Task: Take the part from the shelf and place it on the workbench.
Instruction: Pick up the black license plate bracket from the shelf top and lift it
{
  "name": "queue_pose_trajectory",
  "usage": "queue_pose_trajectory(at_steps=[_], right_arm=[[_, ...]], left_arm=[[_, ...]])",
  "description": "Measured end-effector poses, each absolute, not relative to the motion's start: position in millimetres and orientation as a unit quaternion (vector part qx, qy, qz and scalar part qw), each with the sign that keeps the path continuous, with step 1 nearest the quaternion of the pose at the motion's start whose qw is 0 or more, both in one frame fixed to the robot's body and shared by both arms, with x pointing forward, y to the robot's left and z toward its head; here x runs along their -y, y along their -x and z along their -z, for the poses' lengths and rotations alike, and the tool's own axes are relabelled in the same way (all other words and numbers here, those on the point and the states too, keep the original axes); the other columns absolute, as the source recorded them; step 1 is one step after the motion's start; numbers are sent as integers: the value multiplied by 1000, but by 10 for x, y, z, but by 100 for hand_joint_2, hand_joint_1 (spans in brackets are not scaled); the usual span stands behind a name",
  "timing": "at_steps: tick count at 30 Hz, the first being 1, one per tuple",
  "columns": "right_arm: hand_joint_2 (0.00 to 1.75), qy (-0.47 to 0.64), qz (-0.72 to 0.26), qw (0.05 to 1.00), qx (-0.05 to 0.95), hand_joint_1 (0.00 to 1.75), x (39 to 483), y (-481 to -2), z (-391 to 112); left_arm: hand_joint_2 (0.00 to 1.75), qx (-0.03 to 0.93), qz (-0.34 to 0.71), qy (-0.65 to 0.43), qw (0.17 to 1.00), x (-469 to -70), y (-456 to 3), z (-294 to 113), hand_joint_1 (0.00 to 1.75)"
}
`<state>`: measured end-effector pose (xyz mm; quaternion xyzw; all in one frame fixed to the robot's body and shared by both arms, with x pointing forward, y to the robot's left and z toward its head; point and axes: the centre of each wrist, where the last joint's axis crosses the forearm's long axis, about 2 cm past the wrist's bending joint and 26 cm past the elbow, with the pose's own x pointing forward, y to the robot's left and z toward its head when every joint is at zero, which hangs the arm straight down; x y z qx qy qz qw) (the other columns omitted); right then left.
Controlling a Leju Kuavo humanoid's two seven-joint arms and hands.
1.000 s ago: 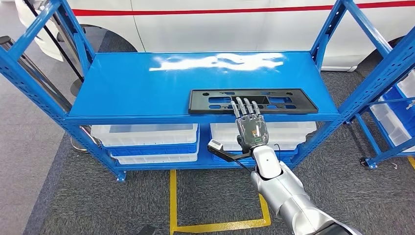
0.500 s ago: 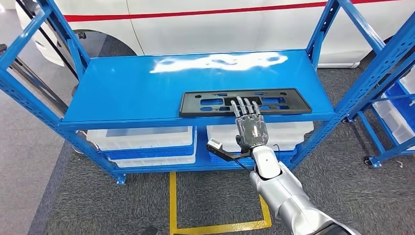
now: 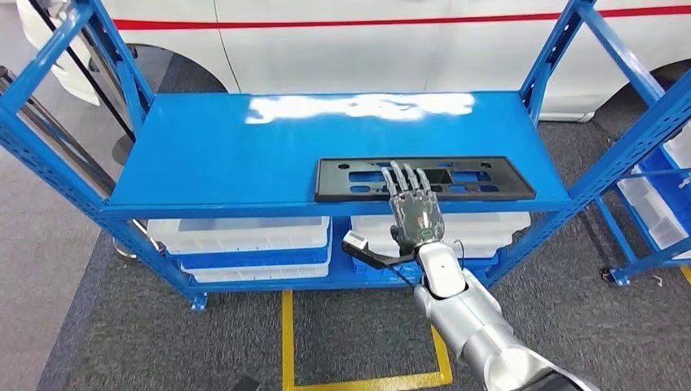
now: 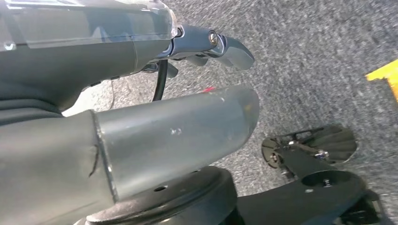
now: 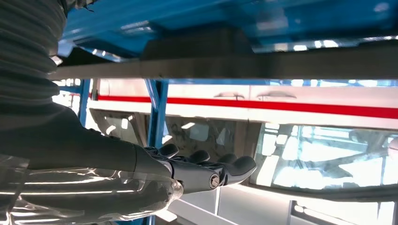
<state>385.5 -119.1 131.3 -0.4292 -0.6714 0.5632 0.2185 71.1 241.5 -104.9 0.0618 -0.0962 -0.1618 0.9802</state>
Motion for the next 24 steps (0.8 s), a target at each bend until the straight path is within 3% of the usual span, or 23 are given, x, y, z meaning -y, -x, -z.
queue_pose_trajectory(at_steps=[24], right_arm=[[175,428,-582,272,636,0,1283,-3884,-1254]], left_arm=[[0,94,163,-61,980,-2416,-691,1053,0]])
